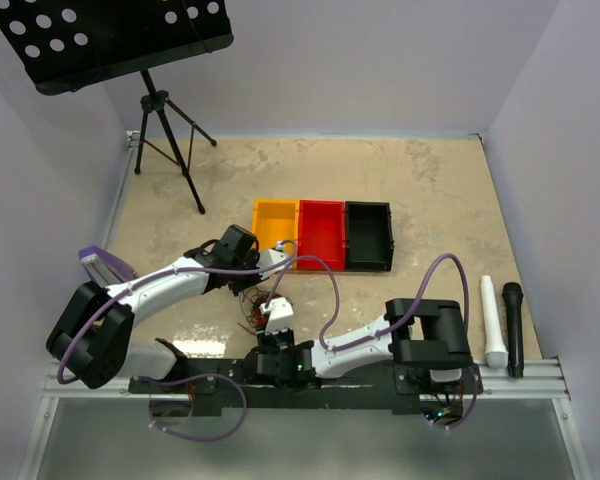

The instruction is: Untangle the cables

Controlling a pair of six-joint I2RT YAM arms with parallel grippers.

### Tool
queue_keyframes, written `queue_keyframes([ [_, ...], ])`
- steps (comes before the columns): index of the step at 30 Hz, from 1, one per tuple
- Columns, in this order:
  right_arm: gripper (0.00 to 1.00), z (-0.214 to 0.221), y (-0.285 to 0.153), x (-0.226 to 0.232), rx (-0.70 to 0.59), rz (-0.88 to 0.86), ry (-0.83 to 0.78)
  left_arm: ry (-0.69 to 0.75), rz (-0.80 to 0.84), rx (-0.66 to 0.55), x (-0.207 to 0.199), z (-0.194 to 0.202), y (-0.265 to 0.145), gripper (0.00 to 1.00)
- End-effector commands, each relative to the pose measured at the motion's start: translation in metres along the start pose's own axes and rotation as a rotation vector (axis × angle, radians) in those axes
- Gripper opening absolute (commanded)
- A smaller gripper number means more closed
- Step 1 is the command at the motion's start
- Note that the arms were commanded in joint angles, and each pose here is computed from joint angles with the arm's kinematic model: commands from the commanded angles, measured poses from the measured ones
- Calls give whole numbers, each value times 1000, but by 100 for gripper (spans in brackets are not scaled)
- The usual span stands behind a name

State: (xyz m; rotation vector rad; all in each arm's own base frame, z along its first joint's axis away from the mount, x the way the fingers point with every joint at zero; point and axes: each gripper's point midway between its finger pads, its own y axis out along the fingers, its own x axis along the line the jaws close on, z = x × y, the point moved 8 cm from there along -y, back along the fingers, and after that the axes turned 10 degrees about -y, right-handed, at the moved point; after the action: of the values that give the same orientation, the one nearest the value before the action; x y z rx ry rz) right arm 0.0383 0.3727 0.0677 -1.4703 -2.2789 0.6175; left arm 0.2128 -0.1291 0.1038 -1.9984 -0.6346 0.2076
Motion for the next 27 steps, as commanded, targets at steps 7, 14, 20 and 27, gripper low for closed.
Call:
queue_keyframes([
  [7,26,-17,5,6,-67,24,77,-15,-5,-17,1,-3,-4,0],
  [14,3,-18,2,-2,-67,60,102,-12,-8,-14,1,-3,-7,0],
  [20,0,-21,-18,-33,-53,108,175,-6,-85,33,9,2,-10,0],
  [27,0,-39,-54,-80,-33,166,324,-101,-124,47,31,11,-24,0],
])
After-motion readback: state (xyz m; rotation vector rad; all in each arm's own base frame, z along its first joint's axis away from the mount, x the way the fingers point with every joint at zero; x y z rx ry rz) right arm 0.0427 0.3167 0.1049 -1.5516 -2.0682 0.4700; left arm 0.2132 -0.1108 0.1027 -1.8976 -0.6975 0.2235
